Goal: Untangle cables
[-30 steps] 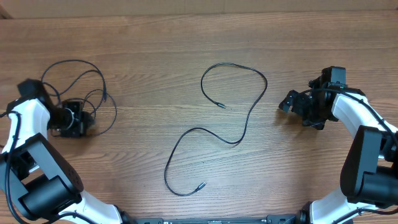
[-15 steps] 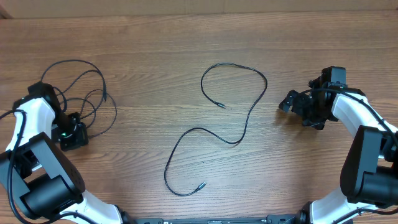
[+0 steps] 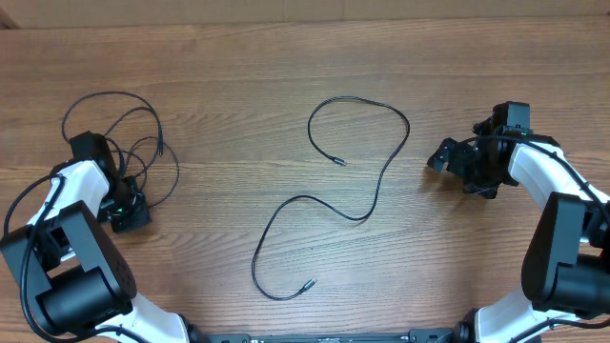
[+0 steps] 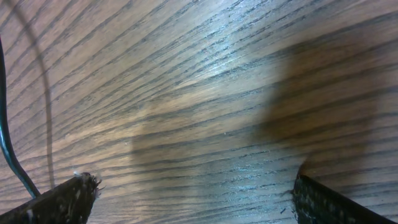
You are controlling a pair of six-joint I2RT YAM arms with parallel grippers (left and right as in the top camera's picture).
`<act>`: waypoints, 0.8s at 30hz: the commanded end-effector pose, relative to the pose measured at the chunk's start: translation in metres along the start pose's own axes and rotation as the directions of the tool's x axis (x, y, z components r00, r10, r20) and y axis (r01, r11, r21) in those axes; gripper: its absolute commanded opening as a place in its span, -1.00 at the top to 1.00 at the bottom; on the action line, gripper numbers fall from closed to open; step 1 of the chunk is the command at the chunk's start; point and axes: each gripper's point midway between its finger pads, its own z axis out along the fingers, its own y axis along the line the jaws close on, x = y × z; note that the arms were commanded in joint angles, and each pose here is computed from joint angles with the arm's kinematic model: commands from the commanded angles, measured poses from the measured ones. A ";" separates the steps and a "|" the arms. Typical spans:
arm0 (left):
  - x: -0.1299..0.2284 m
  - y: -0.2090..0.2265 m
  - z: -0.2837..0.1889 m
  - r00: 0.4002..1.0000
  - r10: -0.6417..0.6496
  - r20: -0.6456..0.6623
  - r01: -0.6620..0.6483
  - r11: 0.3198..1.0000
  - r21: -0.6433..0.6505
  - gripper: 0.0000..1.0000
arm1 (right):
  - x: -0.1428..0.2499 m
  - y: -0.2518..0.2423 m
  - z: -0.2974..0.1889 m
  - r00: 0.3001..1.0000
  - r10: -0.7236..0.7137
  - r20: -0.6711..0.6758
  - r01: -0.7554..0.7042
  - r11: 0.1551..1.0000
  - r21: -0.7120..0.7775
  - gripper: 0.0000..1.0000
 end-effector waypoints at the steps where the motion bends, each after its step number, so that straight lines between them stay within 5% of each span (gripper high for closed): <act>1: -0.010 0.001 0.003 0.998 -0.018 0.062 0.017 1.000 0.020 0.91 | -0.003 0.000 -0.006 1.000 -0.003 0.024 0.003 1.000 0.004 -1.00; 24: -0.042 -0.031 0.006 0.967 -0.057 0.247 0.012 0.984 0.178 0.91 | -0.003 0.000 -0.005 1.000 -0.003 0.024 0.003 1.000 0.004 -1.00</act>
